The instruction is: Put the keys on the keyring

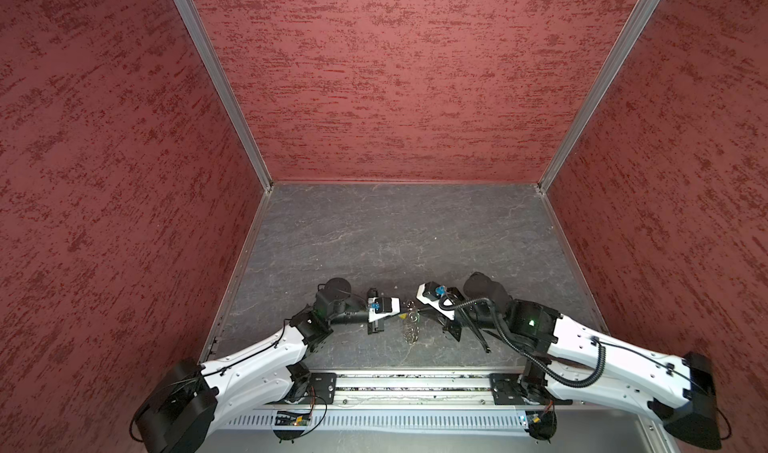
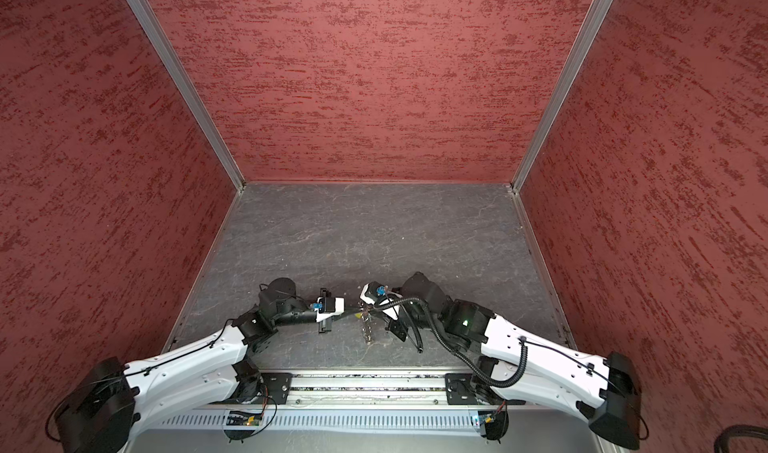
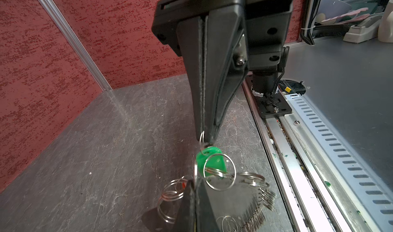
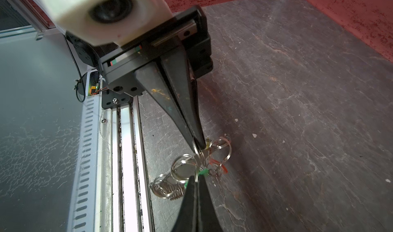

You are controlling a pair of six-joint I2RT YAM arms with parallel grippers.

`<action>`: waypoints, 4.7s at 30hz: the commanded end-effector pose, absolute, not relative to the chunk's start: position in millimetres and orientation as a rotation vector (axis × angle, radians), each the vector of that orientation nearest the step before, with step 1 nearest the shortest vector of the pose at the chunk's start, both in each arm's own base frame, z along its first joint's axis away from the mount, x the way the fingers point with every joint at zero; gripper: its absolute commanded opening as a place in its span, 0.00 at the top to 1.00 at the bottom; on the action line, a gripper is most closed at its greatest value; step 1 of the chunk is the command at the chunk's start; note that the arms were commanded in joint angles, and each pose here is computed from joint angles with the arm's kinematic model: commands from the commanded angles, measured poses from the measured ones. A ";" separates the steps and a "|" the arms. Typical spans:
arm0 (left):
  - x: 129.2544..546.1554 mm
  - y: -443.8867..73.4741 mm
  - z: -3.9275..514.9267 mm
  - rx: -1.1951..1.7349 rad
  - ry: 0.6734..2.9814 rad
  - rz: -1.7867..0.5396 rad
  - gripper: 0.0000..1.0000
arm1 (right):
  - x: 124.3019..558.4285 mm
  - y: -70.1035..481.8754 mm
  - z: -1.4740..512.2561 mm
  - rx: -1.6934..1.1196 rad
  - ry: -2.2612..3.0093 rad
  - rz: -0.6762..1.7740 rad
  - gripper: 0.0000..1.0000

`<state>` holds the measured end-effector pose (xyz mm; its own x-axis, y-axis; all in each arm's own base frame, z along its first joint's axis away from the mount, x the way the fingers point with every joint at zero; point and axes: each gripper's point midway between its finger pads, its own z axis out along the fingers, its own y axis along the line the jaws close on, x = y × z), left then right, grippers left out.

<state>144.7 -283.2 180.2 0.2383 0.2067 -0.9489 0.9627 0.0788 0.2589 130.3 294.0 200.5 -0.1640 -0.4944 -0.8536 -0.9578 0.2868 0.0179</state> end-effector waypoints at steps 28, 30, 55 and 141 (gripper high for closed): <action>133.1 -289.6 179.3 1.452 1.194 -0.876 1.00 | 155.6 298.6 220.8 -1.177 1.755 0.674 1.00; 133.2 -289.7 178.8 1.454 1.194 -0.871 1.00 | 156.9 298.1 220.8 -1.168 1.763 0.668 1.00; 129.1 -294.6 171.0 1.506 1.210 -0.845 1.00 | 167.1 291.8 241.1 -1.101 1.737 0.615 1.00; 113.3 -298.5 168.9 1.585 1.284 -0.998 1.00 | 153.4 305.7 252.3 -1.115 1.565 0.619 1.00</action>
